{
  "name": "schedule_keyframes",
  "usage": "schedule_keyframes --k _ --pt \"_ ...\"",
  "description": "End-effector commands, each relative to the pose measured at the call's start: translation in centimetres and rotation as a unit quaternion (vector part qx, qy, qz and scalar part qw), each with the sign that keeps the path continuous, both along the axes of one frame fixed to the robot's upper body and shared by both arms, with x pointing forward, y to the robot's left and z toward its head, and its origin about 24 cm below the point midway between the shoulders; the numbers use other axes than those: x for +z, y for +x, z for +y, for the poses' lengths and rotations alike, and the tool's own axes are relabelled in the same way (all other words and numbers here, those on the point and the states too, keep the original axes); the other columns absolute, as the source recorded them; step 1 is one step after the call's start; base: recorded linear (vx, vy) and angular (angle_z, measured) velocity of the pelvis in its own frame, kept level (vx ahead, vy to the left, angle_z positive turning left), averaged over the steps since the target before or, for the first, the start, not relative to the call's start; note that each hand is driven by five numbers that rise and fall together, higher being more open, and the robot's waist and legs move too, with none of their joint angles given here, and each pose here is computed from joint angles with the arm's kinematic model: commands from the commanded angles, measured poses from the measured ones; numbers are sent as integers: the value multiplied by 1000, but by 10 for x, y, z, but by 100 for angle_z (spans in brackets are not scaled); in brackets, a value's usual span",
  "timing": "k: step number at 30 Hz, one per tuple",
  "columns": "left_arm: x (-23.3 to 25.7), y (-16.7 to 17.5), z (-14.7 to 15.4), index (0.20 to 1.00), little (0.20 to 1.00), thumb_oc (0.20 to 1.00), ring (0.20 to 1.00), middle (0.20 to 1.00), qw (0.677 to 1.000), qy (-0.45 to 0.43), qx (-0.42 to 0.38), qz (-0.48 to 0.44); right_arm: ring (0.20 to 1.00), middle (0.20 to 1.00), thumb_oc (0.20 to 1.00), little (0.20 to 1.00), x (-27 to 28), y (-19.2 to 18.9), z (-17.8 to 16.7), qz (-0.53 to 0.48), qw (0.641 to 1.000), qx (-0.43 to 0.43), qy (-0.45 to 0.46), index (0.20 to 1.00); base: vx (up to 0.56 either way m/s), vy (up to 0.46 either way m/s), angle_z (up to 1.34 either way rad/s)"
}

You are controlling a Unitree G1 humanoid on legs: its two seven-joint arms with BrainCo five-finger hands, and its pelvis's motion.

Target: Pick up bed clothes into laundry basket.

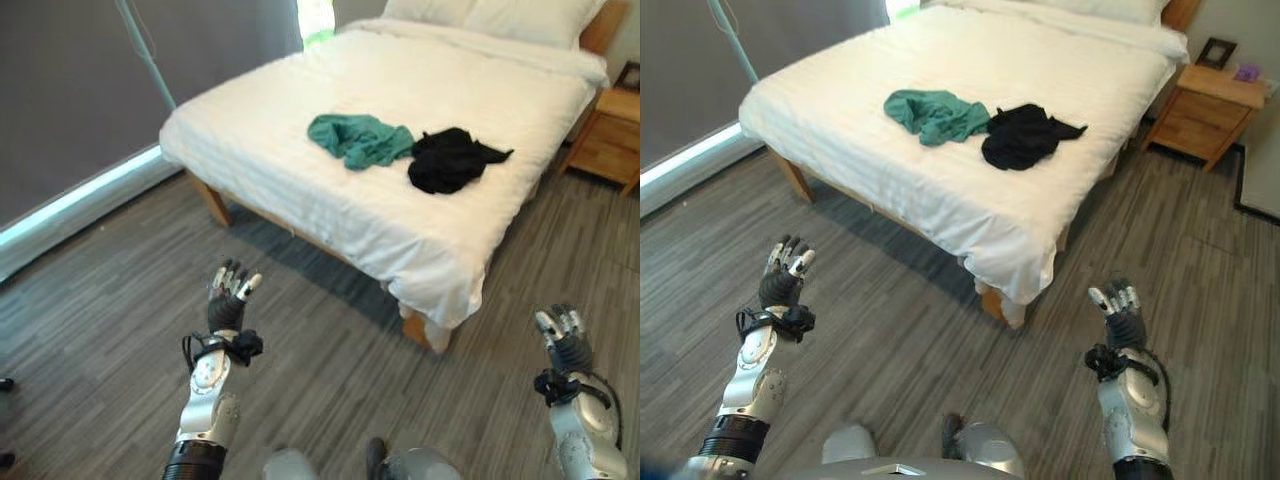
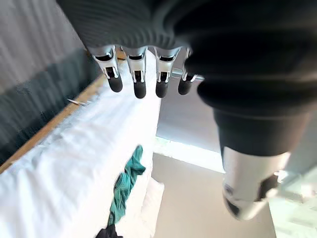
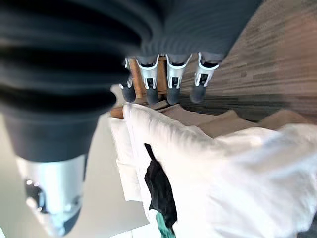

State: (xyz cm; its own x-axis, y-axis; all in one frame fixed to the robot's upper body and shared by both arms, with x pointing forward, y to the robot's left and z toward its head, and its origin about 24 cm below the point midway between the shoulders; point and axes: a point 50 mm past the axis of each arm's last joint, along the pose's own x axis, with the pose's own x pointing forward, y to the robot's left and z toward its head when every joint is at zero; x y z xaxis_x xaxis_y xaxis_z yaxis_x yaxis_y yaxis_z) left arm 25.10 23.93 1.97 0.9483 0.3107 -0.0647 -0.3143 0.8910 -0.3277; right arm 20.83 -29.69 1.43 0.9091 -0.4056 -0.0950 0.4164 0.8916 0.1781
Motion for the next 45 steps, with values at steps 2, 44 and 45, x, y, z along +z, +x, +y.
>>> schedule_keyframes --k 2,44,45 --pt "35 -6 22 1000 1000 1000 1000 1000 995 25 35 -88 1000 1000 1000 1000 33 -1 -14 -66 996 -13 -61 1000 571 380 -73" --pt "25 -3 16 1000 1000 1000 1000 1000 998 31 0 -57 1000 1000 1000 1000 5 13 9 -38 998 20 48 1000 200 198 -31" --pt "26 -3 15 1000 1000 1000 1000 1000 998 32 -3 -58 1000 1000 1000 1000 5 13 9 -39 998 18 50 1000 127 26 -7"
